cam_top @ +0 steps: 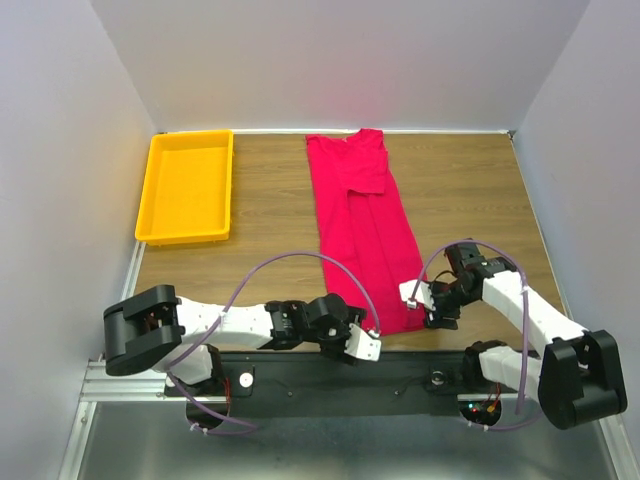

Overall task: Fold and stack the t-shirts
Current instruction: Fold the tshirt

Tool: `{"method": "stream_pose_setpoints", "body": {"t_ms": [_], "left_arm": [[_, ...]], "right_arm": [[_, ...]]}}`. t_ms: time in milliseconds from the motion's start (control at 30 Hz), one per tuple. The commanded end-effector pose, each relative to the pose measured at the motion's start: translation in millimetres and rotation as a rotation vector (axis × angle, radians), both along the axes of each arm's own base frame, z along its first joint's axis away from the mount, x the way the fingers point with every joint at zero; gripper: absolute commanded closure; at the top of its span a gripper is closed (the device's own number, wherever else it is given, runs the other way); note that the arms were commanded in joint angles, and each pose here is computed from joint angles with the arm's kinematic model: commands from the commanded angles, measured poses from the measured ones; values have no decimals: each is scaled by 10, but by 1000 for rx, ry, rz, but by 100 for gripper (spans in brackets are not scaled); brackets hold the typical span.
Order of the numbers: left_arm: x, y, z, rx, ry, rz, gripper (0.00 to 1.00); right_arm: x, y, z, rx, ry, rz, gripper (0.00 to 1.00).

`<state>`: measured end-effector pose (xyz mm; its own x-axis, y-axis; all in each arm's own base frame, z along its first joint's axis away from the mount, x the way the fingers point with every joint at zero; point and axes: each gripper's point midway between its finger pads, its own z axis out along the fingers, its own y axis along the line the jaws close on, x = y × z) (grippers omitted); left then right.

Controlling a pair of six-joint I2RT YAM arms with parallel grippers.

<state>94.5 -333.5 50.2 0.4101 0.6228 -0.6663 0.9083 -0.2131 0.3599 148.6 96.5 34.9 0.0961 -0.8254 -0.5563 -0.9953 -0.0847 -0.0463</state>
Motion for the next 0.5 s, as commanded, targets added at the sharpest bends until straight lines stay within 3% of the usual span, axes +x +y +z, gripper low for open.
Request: {"method": "stream_pose_setpoints", "body": {"t_ms": [0, 200, 467], "left_arm": [[73, -165, 168, -51, -51, -9, 22], [43, -208, 113, -39, -29, -27, 26], [54, -270, -57, 11, -17, -36, 39]], "right_arm": [[47, -40, 5, -22, -37, 68, 32], [4, -26, -15, -17, -10, 122, 32], [-14, -35, -83, -26, 24, 143, 34]]}}
